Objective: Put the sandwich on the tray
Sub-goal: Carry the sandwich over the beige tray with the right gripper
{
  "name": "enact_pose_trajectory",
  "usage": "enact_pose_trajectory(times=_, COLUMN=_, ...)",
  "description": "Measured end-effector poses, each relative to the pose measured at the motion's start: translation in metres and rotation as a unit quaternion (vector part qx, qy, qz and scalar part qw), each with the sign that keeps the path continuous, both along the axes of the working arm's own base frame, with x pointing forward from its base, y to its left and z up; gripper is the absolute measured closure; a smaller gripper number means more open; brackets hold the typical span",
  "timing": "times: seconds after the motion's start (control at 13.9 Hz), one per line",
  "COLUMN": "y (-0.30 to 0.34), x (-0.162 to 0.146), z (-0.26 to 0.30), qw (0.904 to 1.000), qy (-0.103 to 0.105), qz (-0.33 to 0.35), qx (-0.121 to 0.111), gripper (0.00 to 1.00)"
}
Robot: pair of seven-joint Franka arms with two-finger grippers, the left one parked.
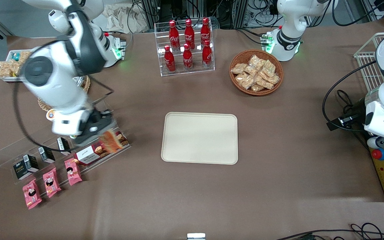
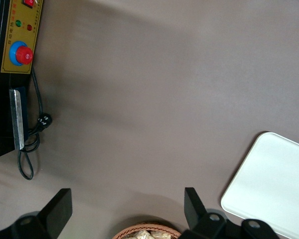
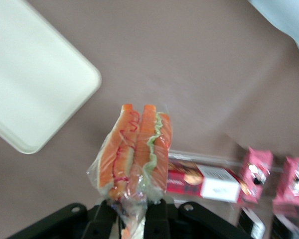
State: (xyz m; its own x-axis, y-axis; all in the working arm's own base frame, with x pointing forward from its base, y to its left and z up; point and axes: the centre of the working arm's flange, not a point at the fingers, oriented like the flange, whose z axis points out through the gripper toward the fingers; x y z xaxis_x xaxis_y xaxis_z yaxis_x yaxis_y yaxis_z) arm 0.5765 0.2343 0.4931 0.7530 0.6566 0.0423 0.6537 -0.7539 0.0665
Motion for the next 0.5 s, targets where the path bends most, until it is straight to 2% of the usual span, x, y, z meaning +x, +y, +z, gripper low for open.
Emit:
enact_pose_trajectory(times=0.22, y=0.086, x=-0.017, z=-0.014, qw=0.9973, qy=-0.012, qz=0.072, qx=-0.009, gripper=0.84)
enact_pose_trajectory(times=0.5, y=0.162, x=-0.027, z=-0.059, qw=0.9866, qy=-0.033, qz=0.159, qx=-0.018, gripper=0.84)
